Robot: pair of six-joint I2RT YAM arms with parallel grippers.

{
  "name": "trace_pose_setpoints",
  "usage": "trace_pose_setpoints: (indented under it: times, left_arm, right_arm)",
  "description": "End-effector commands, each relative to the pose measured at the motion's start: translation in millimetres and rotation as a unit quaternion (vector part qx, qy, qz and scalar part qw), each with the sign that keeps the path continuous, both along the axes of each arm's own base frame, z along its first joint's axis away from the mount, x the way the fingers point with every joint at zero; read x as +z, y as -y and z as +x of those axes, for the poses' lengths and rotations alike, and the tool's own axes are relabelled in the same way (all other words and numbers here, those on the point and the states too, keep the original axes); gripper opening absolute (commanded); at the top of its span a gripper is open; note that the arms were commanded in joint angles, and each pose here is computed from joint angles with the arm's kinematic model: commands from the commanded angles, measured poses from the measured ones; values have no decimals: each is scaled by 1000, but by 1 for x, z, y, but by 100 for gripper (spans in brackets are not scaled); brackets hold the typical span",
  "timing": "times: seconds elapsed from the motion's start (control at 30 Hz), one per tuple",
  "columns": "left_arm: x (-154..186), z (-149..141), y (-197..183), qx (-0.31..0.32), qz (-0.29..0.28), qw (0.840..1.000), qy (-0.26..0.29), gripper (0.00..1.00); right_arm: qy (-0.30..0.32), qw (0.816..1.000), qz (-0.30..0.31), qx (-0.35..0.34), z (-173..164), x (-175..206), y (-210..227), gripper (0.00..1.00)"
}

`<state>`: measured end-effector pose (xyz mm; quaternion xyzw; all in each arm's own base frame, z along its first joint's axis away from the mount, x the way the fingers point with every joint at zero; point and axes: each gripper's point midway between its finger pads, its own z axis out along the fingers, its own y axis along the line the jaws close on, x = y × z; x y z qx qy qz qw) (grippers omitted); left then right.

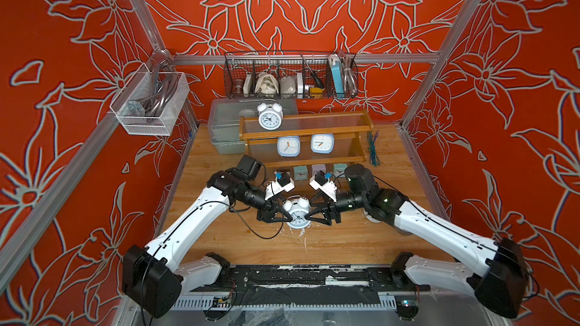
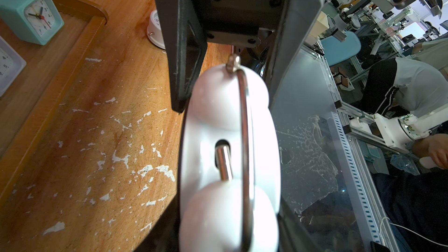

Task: Place the alarm clocks on the shelf by style
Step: Pick up the alarm from the center of the board.

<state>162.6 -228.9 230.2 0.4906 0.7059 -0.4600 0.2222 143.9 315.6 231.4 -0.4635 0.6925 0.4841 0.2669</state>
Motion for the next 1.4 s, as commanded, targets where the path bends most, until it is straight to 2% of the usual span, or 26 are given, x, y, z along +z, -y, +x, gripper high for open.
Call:
trace_pose_setpoints:
  times: [0.0,0.53,0.83,1.0,1.13,1.37]
  left_arm:
    - [12,-5,1,-8,-28,1000,4,39]
    - [11,-5,0,-3,-28,1000,4,45]
    - [16,-1,-6,11,-28,1000,6,67]
    - [28,12,-18,44,-43,998,3,72]
    - [39,22,-30,74,-65,995,-1,74]
    - [33,23,-38,96,-67,993,-13,75]
  right_arm:
    - [17,1000,21,14,-2,14,-6,62]
    - [25,999,33,26,-7,18,-7,39]
    - [56,997,43,4,-1,30,-1,32]
    - [79,995,49,-29,17,47,11,32]
    - [97,990,74,-76,44,73,27,31]
    - [143,974,102,-142,89,123,42,30]
